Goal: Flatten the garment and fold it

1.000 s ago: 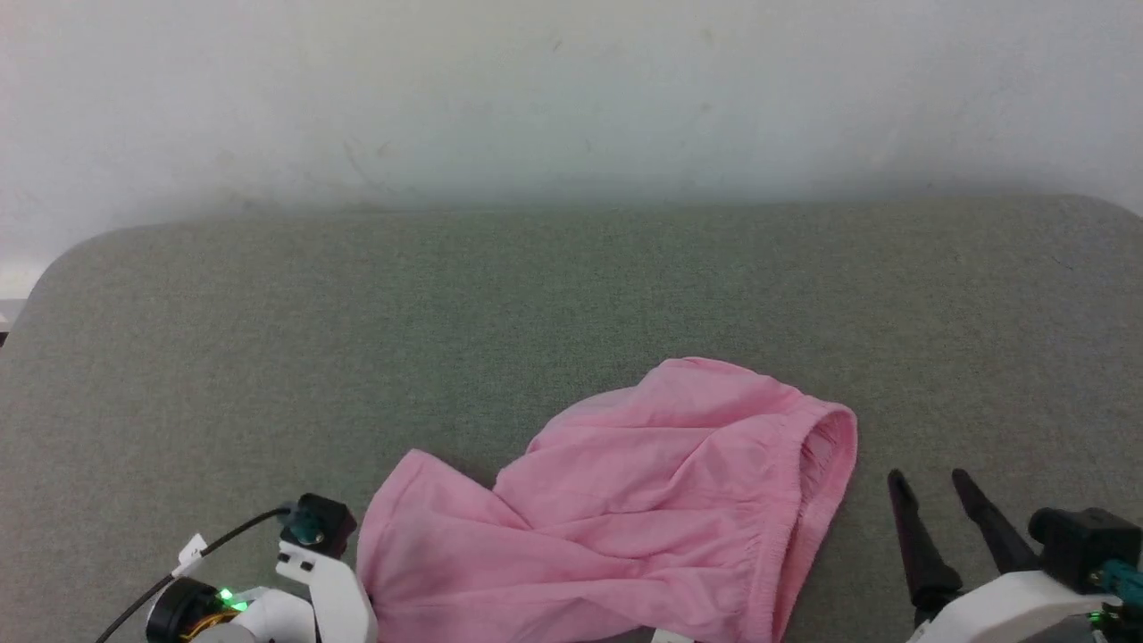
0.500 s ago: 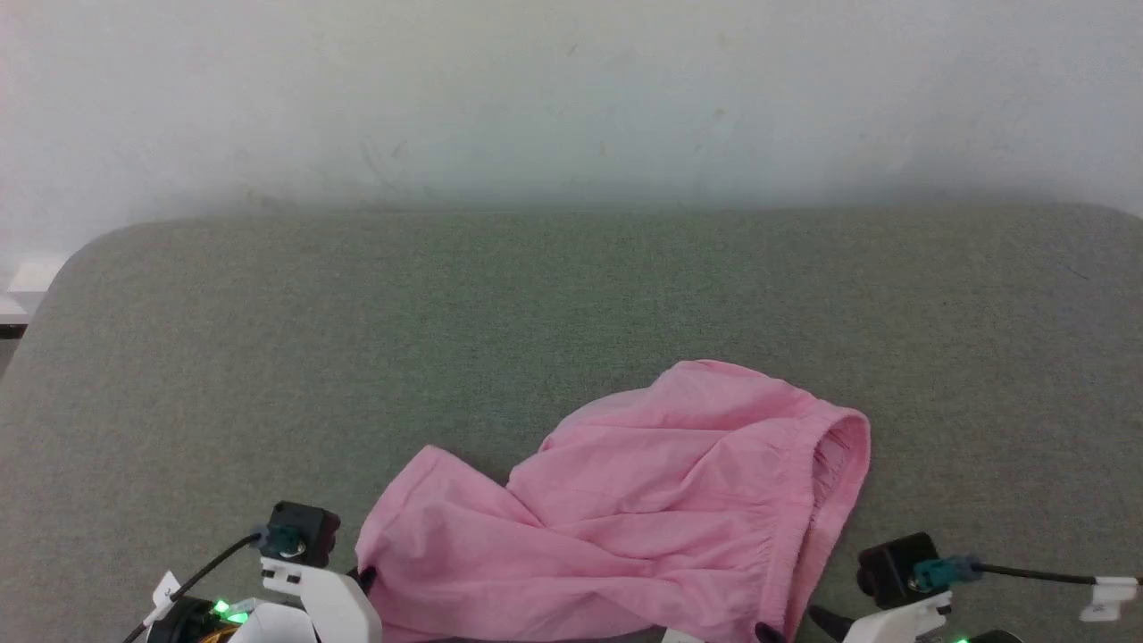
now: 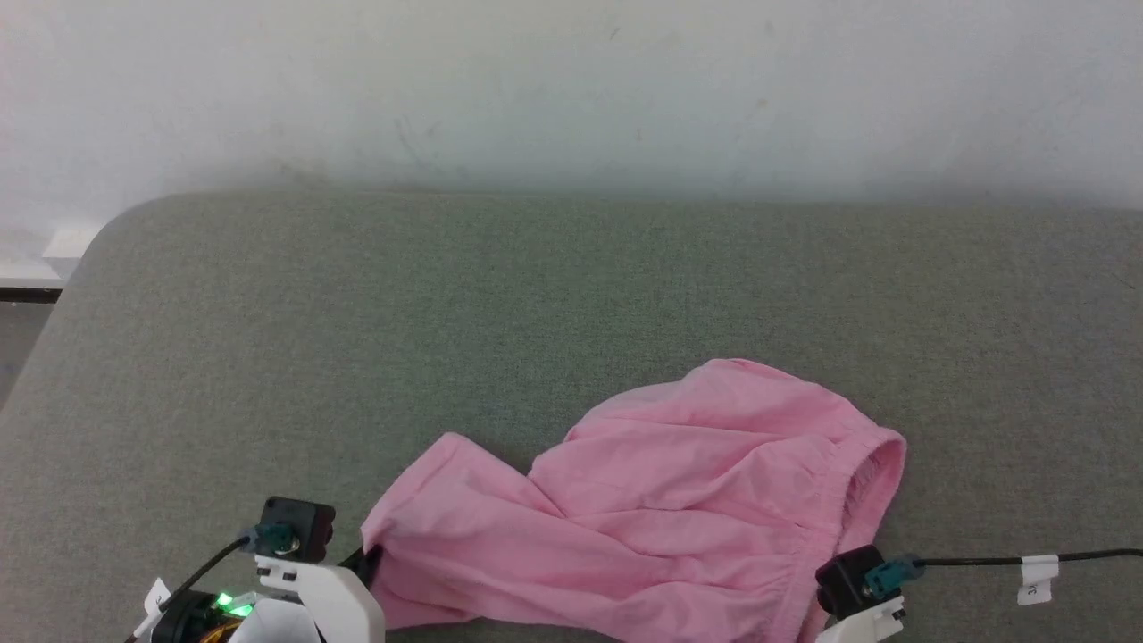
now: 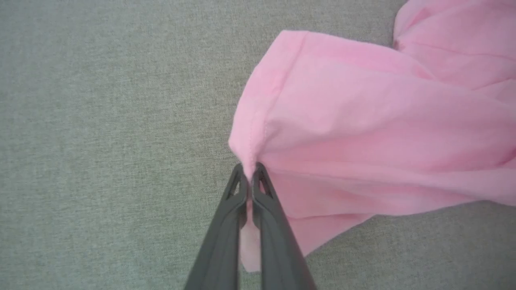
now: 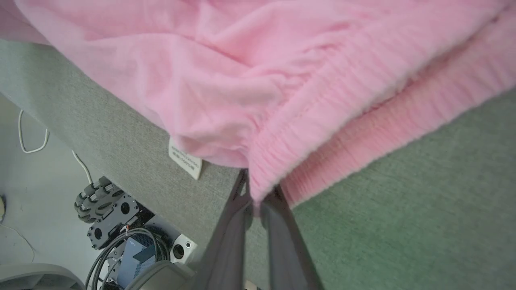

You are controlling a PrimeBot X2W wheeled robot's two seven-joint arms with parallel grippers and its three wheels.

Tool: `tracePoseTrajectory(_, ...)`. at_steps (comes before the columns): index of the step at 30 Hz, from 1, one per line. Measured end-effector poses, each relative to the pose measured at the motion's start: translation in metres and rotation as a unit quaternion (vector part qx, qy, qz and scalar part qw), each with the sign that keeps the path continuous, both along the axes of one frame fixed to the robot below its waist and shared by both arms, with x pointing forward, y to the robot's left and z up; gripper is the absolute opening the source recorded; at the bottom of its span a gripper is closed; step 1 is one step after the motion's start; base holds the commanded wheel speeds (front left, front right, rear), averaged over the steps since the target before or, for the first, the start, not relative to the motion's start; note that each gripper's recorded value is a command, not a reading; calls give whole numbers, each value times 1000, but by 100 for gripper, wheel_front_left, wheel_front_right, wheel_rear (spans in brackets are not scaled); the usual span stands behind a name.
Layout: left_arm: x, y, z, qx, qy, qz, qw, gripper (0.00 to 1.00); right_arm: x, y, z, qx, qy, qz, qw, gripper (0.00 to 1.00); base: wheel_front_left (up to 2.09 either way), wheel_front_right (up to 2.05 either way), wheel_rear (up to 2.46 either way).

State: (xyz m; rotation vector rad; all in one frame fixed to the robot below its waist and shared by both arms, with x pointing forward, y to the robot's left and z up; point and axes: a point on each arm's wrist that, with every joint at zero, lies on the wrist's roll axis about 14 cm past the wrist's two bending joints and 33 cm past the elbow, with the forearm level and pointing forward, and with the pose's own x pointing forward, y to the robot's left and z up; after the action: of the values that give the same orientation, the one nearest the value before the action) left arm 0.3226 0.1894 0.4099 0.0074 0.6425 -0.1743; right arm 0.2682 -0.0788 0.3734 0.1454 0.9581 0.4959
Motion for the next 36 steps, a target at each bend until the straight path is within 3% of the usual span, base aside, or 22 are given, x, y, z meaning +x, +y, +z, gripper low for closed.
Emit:
tracePoseTrajectory(7,10,-2,26,-27,-66,15,997,0,24,-11,34,21,-77,-30,996,0,0,0,0)
tracePoseTrajectory(13,28,-6,90,-40,-178,2,983,0,51,-27,97,25,-188,-40,981,0,0,0,0)
tracePoseTrajectory(17,47,-10,155,-34,-274,-21,961,0,74,-34,156,19,-280,-34,959,0,0,0,0)
tracePoseTrajectory(22,75,-16,228,-21,-367,-45,929,0,110,-43,229,9,-383,-30,923,0,0,0,0)
tracePoseTrajectory(30,155,-17,312,-20,-450,-50,892,0,193,-50,313,17,-470,-33,882,0,0,0,0)
tracePoseTrajectory(36,228,-15,341,-25,-493,-33,869,0,263,-53,348,23,-517,-43,855,0,0,0,0)
